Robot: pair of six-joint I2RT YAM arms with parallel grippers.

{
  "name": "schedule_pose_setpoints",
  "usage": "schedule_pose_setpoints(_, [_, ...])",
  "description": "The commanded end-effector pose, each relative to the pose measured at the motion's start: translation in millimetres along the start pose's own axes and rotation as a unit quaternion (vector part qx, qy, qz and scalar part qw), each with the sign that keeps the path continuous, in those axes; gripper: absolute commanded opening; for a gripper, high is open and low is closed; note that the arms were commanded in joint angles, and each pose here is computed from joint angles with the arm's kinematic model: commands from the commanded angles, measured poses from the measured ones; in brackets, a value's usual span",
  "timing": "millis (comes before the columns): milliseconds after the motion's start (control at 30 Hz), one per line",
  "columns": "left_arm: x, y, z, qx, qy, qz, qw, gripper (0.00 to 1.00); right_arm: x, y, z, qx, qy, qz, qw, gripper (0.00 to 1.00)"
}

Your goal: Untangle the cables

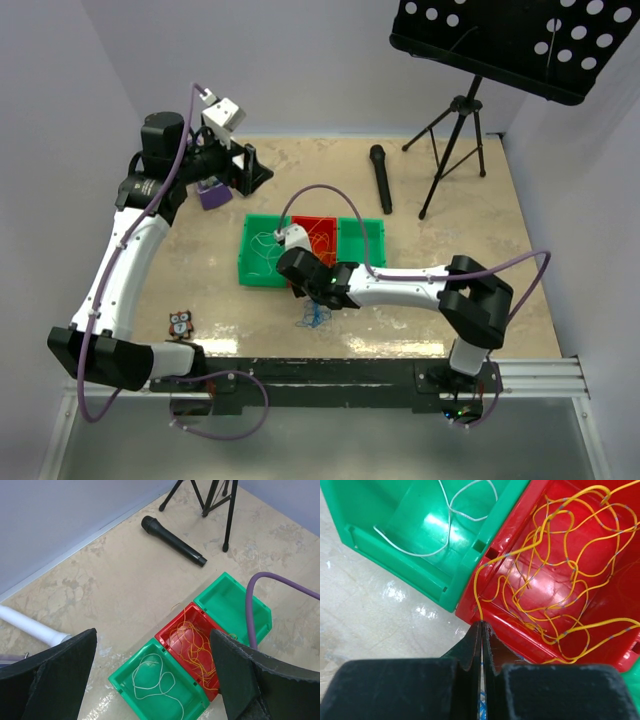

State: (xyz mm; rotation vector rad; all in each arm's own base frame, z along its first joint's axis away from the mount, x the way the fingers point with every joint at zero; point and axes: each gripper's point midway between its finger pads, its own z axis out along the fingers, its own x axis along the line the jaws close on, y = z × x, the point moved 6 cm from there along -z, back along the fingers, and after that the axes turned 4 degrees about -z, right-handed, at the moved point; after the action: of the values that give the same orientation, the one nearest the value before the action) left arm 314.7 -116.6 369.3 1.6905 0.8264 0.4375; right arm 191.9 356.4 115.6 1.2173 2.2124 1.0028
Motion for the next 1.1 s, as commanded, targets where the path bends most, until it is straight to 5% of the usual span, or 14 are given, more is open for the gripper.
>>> schedule_pose_setpoints(0, [-4,9,-8,-0.023,-0.004,0.0,1.0,1.0,-4,43,-29,-0.069,-0.005,0.04,0.997,0.0])
schedule_pose_setpoints(367, [-4,7,-7,-0.026,-0.003,0.0,1.0,1.0,-59,73,12,-0.065,-0.058,0.071,0.994,0.0])
schedule_pose_setpoints(1067, [-9,-3,-5,-0.019,-0.034,0.002,0.999,1.0,-47,35,77,0.014,-0.015,0.072,0.997,0.0])
